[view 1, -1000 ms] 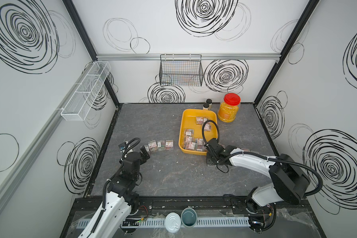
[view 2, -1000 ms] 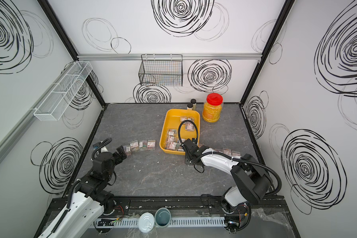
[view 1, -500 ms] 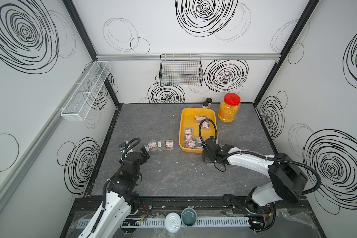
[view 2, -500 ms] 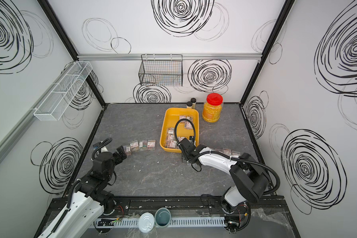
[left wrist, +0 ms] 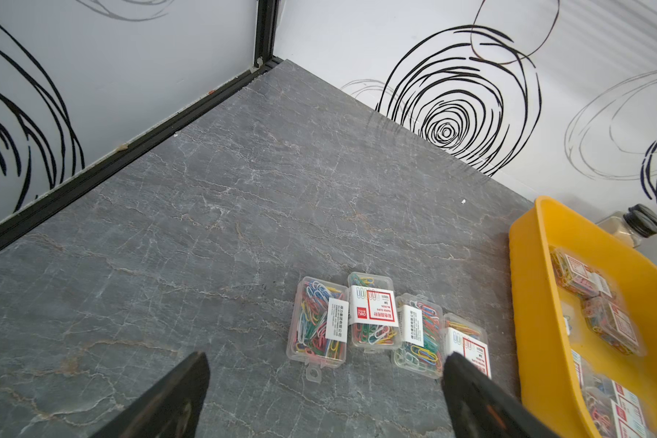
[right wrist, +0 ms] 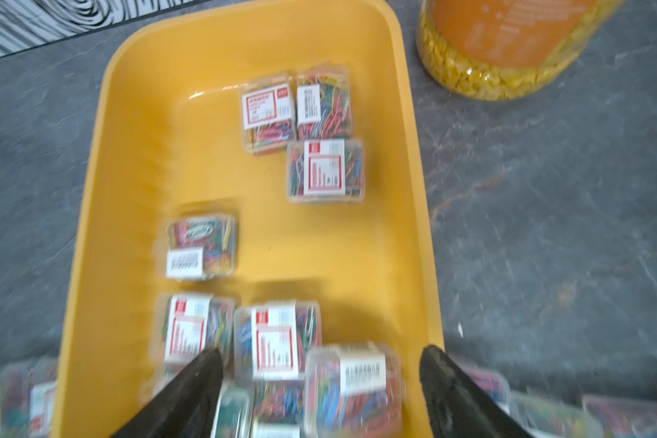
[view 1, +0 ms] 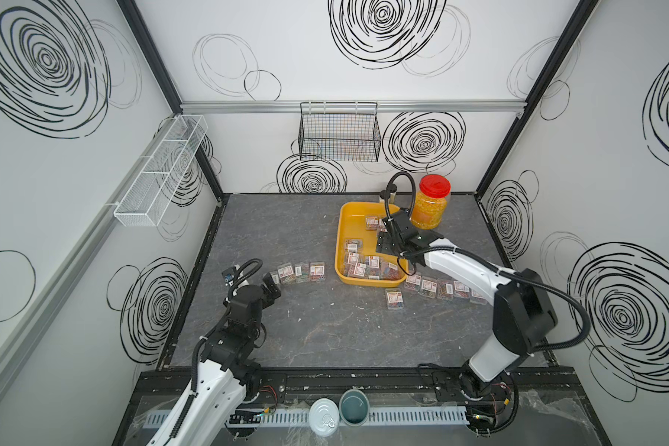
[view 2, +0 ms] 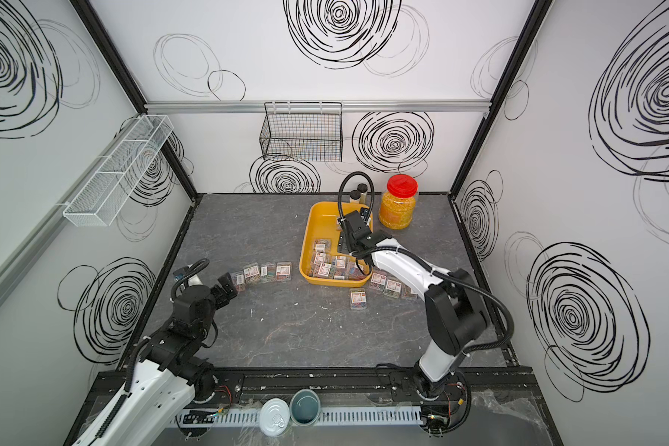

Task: Take the paper clips out of the storage box
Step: Pick up the boxed paper clips from the storage box.

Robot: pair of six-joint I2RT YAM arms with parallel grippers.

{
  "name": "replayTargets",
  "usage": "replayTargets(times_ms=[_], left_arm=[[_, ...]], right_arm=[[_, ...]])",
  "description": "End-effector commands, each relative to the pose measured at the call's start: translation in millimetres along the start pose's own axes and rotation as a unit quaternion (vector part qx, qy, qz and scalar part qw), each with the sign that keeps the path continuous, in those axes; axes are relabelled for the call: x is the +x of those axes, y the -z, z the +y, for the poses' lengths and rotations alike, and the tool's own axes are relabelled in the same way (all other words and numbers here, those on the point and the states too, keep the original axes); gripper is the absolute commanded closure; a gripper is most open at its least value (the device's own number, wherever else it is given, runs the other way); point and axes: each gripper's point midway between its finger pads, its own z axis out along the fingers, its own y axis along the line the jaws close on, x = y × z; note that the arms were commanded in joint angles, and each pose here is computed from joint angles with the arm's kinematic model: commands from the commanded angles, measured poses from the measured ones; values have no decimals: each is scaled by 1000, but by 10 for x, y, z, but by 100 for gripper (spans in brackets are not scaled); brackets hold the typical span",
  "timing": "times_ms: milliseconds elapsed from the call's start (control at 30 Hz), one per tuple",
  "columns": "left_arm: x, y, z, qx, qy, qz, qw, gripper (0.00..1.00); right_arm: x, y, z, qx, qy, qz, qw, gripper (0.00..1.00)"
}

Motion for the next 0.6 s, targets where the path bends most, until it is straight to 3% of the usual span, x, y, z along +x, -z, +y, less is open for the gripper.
replayTargets(times_ms=[0,233,467,567], left_arm=[[-13,1,19,-1,2,-7,1000,1],[-14,-2,21,-2,2,-8,1000,1],[2,-22,14,-3,-1,-4,1000,1],[-3,-29,4,-2,0,-4,1000,1]], right_arm=[[-99,-443,-63,26,11,20,999,15],[-213,-1177,-110,54,12,59,997,14],[-311,-1434,-134,54,13,65,996,11],[-280,-1508,-109,49,23,72,996,19]])
